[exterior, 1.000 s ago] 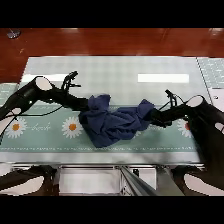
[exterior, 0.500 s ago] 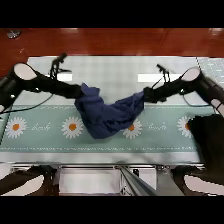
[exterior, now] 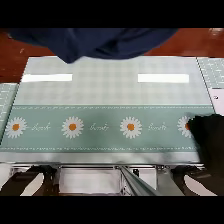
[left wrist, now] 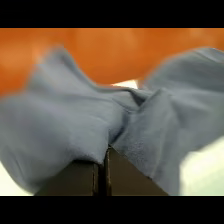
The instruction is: Fold the shirts.
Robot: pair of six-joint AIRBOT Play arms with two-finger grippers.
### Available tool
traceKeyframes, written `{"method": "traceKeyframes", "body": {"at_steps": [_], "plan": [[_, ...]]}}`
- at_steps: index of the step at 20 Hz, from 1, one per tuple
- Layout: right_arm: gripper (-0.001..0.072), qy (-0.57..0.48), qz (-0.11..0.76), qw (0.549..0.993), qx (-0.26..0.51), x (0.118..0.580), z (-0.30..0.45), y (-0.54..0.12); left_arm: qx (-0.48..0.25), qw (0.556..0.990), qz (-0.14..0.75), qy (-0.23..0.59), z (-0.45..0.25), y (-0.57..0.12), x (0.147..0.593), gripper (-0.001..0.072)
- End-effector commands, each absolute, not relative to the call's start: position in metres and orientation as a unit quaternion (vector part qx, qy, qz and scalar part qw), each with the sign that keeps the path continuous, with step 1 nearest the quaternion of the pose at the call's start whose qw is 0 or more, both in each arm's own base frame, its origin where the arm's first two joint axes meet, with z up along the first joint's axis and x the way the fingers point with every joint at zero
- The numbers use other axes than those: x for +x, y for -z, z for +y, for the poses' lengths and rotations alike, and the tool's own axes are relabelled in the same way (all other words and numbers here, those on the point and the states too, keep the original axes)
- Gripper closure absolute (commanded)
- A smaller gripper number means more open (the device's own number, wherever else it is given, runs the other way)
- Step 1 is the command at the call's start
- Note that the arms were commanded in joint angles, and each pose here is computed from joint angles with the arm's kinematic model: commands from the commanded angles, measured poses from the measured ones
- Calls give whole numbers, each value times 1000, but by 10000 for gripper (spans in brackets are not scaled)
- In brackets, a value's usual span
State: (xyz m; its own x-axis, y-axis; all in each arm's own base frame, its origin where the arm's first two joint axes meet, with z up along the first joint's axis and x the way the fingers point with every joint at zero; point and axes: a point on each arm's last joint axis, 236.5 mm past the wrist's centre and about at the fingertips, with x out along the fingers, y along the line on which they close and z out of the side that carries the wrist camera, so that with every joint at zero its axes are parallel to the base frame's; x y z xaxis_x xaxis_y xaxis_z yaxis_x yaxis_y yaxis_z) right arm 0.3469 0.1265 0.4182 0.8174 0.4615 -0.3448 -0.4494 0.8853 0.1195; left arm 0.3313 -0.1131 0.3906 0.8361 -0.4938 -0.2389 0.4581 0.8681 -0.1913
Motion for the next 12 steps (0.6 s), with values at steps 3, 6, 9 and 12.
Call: {"method": "traceKeyframes", "body": {"at_steps": [3, 6, 9, 12], "plan": [[691, -190, 49, 980, -31, 213, 86, -505, -34, 967, 101, 230, -106, -431, 218, 685], [691, -182, 63, 980, -40, 181, 79, -491, -34, 960, 141, 239, -112, -402, 182, 685], [691, -175, 158, 971, -33, 187, 75, -437, -74, 936, 247, 239, -115, -329, 172, 685], [691, -205, 271, 940, -18, 210, 92, -364, -133, 886, 369, 247, -124, -226, 174, 685]]}}
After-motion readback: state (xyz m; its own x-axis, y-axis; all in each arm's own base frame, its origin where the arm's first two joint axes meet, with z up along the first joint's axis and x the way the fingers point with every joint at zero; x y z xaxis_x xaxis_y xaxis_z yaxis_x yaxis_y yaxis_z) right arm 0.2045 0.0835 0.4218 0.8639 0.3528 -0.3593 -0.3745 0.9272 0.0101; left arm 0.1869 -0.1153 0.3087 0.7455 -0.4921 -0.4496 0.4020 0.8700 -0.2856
